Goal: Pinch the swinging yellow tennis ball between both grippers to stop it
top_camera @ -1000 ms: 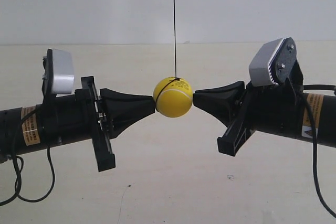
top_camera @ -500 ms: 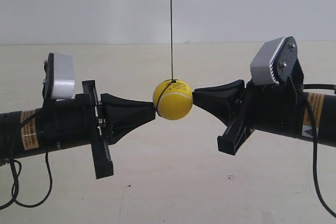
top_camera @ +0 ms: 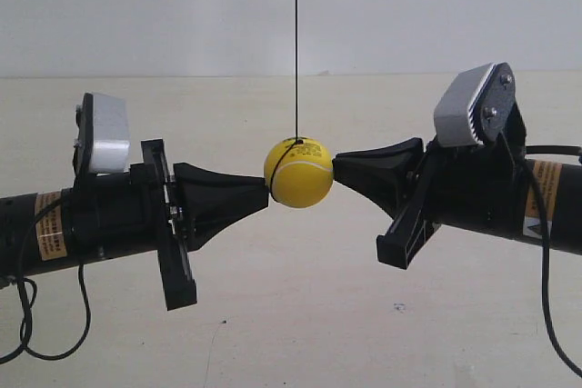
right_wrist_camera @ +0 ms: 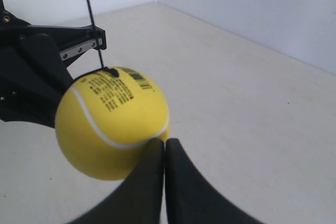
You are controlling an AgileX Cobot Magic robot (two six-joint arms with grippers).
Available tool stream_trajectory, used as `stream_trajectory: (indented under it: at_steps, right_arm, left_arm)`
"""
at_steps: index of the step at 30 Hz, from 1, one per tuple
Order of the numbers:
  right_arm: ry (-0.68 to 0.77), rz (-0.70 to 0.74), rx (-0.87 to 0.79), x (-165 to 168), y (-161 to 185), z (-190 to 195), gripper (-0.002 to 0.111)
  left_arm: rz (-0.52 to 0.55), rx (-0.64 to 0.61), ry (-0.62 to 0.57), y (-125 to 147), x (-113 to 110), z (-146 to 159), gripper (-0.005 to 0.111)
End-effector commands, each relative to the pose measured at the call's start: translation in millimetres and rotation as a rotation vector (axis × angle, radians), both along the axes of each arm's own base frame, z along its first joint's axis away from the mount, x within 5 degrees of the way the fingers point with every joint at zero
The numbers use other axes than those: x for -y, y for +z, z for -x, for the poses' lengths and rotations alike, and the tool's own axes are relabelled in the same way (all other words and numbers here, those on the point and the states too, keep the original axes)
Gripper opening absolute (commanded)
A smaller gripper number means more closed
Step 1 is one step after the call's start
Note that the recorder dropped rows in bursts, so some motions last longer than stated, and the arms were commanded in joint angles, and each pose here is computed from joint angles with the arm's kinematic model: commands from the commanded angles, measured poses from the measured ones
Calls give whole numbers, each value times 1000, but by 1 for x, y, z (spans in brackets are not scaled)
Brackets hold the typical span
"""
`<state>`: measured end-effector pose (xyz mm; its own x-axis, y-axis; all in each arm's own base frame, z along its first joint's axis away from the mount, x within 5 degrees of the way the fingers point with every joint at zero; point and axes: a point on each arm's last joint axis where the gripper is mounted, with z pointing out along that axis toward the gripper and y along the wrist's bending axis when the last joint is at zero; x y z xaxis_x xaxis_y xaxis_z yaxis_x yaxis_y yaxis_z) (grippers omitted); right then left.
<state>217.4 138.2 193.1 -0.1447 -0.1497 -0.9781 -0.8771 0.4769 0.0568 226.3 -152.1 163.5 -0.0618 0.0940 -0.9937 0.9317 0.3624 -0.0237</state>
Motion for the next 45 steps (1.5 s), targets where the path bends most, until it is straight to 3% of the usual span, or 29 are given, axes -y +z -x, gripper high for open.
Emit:
stream_trajectory:
  at_steps: [1, 13, 18, 26, 36, 45]
  right_arm:
    - [56, 15, 37, -3, 2, 3, 0]
    - [-96, 88, 11, 7, 1, -6, 0]
    - [-28, -31, 31, 2, 8, 2, 0]
    - [55, -73, 25, -3, 12, 8, 0]
    - [54, -74, 24, -3, 12, 8, 0]
    - [59, -67, 22, -3, 11, 9, 0]
  left_arm:
    - [22, 7, 12, 2, 2, 0, 5]
    - [12, -34, 185, -5, -41, -14, 5]
    - [6, -47, 145, -6, -39, -11, 5]
    - [14, -23, 79, -1, -21, -9, 5]
    - [50, -22, 146, 4, -23, -18, 5]
    - [38, -12, 34, 4, -2, -6, 5]
